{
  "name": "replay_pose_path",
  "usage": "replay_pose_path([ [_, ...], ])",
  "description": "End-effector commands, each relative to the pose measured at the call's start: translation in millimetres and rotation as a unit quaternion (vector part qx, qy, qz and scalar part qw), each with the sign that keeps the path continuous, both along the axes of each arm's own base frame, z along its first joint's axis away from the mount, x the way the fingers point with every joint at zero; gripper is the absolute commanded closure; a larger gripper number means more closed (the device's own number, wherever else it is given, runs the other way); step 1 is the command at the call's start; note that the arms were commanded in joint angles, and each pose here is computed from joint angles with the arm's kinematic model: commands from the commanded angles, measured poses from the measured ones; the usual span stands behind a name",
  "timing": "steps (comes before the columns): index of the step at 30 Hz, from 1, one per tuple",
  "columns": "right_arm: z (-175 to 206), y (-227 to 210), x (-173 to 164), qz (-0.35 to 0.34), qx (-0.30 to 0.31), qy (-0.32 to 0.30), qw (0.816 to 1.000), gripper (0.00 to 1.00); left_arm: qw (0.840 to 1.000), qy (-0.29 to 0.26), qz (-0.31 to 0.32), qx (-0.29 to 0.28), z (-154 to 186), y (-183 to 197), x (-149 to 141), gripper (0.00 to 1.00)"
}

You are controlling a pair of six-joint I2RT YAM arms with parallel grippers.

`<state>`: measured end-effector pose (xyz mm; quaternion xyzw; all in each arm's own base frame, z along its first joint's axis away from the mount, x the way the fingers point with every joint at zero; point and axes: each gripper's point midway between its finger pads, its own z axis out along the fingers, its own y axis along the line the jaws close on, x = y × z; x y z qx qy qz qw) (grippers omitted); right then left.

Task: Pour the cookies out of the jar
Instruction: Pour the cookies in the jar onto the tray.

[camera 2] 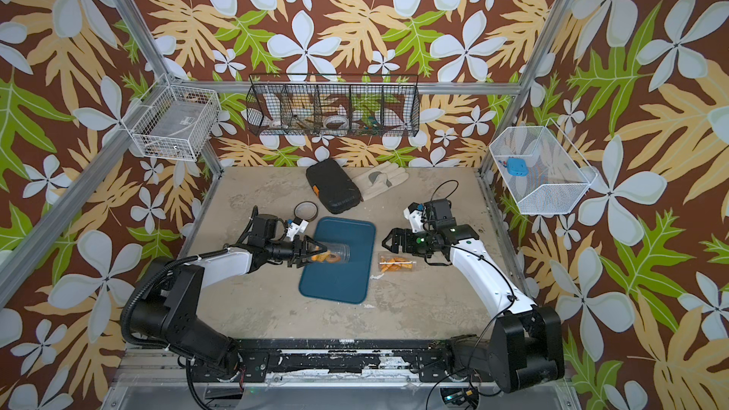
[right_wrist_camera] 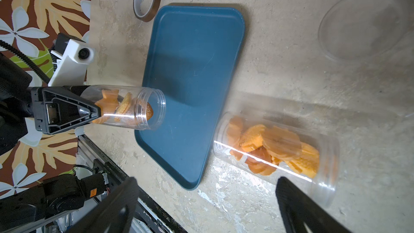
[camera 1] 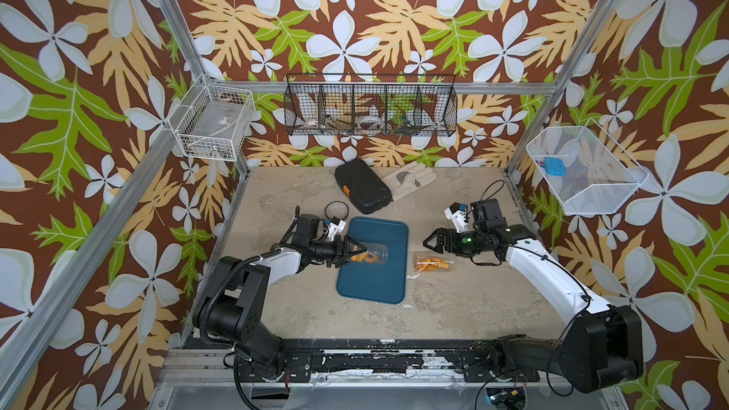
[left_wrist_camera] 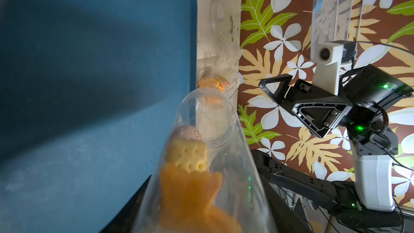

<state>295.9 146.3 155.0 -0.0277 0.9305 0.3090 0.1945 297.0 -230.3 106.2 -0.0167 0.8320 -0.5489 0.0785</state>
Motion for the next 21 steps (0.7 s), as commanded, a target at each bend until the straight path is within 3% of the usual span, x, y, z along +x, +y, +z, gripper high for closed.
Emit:
replay_pose_path([
  [1, 0.8, 0.8, 1.4, -0.003, 0.004, -0.004, 1.0, 0.03, 1.0, -0.009, -0.027, 0.004, -6.3, -1.1, -5.1, 0.81],
  [9, -2.7, 2.0, -1.3, -0.006, 0.007, 0.0, 1.0, 0.03, 0.999, -0.004, -0.037, 0.038, -21.1, 1.7, -2.6, 0.81],
  [13, -3.3, 2.9, -2.0, -0.004, 0.007, 0.001, 1.0, 0.03, 0.999, 0.001, -0.046, 0.024, -18.6, -1.1, -3.9, 0.81],
  [17, -4.3, 4.1, -2.5, -0.002, 0.007, 0.003, 1.0, 0.03, 0.995, -0.021, -0.03, 0.095, -23.7, 10.4, 7.7, 0.81],
  [21, -4.8, 5.8, -2.3, 0.001, 0.006, 0.002, 1.0, 0.03, 0.997, -0.02, -0.043, 0.064, -14.0, 4.5, 5.7, 0.81],
])
